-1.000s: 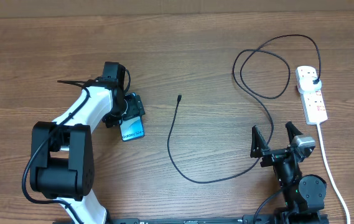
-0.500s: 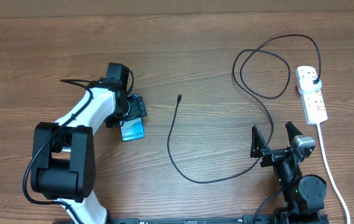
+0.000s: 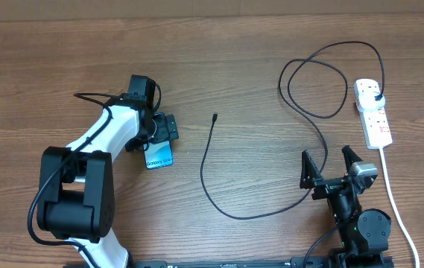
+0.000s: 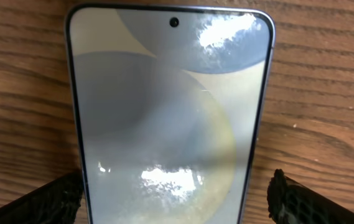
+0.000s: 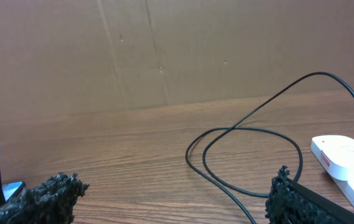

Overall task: Plug charger to phone and switch on socket
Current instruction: 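Close the left gripper on the smartphone's bottom edge and adjust grip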

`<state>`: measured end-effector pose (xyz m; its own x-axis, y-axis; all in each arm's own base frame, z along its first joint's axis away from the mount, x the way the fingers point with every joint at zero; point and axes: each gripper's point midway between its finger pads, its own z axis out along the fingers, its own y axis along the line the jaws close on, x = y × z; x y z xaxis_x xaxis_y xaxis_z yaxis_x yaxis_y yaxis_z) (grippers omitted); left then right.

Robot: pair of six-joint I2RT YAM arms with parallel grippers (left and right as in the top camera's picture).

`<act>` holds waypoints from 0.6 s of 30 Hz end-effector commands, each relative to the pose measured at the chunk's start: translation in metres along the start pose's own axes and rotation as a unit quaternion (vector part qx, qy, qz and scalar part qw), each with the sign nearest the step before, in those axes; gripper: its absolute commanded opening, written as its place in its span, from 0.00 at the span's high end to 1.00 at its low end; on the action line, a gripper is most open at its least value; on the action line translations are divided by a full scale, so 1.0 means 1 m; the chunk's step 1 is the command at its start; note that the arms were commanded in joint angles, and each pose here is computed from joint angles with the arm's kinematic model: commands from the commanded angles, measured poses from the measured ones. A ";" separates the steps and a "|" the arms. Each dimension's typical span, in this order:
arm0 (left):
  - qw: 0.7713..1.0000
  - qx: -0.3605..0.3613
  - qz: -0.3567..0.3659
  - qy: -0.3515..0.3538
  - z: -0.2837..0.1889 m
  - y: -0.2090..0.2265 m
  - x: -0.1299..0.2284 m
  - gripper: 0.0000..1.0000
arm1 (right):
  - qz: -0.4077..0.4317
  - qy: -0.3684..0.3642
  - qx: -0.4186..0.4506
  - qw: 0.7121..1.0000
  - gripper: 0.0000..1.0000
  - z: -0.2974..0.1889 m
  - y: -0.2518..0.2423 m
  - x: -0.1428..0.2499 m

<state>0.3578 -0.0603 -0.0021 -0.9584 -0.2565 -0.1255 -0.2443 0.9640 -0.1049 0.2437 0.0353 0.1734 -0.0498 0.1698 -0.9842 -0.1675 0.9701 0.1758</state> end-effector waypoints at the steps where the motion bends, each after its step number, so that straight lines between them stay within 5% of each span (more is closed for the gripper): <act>1: 0.996 -0.047 0.009 0.079 0.046 0.030 0.044 0.03 | -0.001 0.000 -0.004 1.000 0.00 0.000 0.001 0.003; 18: 0.995 -0.041 0.033 0.087 0.046 0.024 0.049 0.07 | -0.001 0.000 -0.004 1.000 0.00 0.000 0.001 0.003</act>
<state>0.3616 -0.0476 -0.0039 -0.9641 -0.2098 -0.1626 -0.2079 0.9777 -0.0290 0.2437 0.0352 0.1734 -0.0496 0.1694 -0.9843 -0.1671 0.9702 0.1754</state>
